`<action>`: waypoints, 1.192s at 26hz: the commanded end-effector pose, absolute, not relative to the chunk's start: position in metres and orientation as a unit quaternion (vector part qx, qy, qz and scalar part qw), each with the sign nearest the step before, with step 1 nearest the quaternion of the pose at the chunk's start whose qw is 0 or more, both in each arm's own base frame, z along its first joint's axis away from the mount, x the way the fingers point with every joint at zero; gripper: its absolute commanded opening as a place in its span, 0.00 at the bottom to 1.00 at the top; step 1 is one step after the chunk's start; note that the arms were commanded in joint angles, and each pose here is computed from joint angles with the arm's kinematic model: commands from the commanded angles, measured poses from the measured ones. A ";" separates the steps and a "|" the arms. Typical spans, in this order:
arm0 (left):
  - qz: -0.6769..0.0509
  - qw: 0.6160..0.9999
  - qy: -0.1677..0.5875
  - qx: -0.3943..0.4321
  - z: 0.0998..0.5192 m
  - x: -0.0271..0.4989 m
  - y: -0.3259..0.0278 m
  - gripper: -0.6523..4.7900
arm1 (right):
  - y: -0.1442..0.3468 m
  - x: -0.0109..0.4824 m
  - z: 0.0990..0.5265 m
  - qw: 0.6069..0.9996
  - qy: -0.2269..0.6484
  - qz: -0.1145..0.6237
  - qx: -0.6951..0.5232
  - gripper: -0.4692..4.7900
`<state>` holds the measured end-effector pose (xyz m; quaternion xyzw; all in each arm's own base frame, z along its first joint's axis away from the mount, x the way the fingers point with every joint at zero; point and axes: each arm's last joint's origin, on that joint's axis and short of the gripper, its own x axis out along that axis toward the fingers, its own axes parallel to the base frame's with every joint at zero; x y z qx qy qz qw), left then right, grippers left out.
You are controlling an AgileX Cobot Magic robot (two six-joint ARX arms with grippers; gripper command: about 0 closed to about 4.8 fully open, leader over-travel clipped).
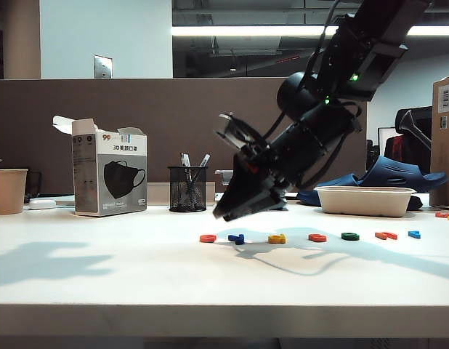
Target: Select the appropriate letters from the row of letter magnets placed on the table to arrange into the word "yes".
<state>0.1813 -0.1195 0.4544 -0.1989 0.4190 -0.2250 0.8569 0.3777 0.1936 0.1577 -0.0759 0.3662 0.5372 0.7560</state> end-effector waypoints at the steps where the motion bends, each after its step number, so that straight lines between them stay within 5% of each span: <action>1: -0.230 0.860 0.410 -0.200 0.457 0.180 -0.119 0.11 | 0.195 0.378 0.154 0.754 0.371 0.535 -0.081 0.37; 31: -0.229 0.860 0.410 -0.199 0.457 0.180 -0.119 0.11 | 0.191 0.379 0.136 0.764 0.415 0.476 -0.128 0.36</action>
